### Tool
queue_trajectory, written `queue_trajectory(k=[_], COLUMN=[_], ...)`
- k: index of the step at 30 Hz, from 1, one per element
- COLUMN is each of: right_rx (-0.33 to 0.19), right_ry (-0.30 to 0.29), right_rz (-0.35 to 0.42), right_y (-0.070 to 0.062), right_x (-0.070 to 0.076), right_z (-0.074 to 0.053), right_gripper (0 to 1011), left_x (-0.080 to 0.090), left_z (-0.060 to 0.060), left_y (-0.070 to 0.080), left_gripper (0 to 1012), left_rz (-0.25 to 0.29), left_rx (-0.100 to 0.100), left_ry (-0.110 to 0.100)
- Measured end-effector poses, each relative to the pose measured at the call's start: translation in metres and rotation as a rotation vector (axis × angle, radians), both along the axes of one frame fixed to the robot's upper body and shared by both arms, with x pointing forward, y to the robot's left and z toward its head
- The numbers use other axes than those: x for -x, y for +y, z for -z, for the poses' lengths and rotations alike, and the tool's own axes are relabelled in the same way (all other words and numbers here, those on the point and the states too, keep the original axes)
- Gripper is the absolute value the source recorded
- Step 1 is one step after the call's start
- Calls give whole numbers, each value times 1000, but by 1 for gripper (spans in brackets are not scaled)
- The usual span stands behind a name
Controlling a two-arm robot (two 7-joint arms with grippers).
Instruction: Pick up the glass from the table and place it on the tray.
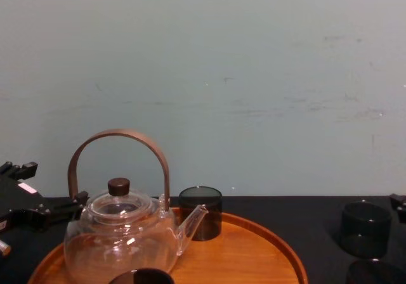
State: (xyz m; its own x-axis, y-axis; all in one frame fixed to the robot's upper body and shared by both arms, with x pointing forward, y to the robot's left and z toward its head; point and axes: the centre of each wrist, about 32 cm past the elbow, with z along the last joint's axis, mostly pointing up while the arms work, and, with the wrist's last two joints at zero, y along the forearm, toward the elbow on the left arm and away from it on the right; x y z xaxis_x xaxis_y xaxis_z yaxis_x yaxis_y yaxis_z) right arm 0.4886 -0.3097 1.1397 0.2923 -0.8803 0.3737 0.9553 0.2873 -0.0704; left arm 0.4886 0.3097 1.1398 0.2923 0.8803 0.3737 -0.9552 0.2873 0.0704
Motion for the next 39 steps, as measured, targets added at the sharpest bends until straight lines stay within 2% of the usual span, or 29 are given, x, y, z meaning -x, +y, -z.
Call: queue_trajectory(k=[36,39], right_rx=[0,-13], right_ry=[0,5], right_rz=[0,-4], right_y=[0,-2], right_x=[0,0], right_z=[0,-1], right_gripper=[1002,1002], left_x=[0,0], left_z=[0,0], left_y=[0,0], left_gripper=[1009,1009], left_rz=[0,0], left_rx=[0,0], left_ry=[0,0])
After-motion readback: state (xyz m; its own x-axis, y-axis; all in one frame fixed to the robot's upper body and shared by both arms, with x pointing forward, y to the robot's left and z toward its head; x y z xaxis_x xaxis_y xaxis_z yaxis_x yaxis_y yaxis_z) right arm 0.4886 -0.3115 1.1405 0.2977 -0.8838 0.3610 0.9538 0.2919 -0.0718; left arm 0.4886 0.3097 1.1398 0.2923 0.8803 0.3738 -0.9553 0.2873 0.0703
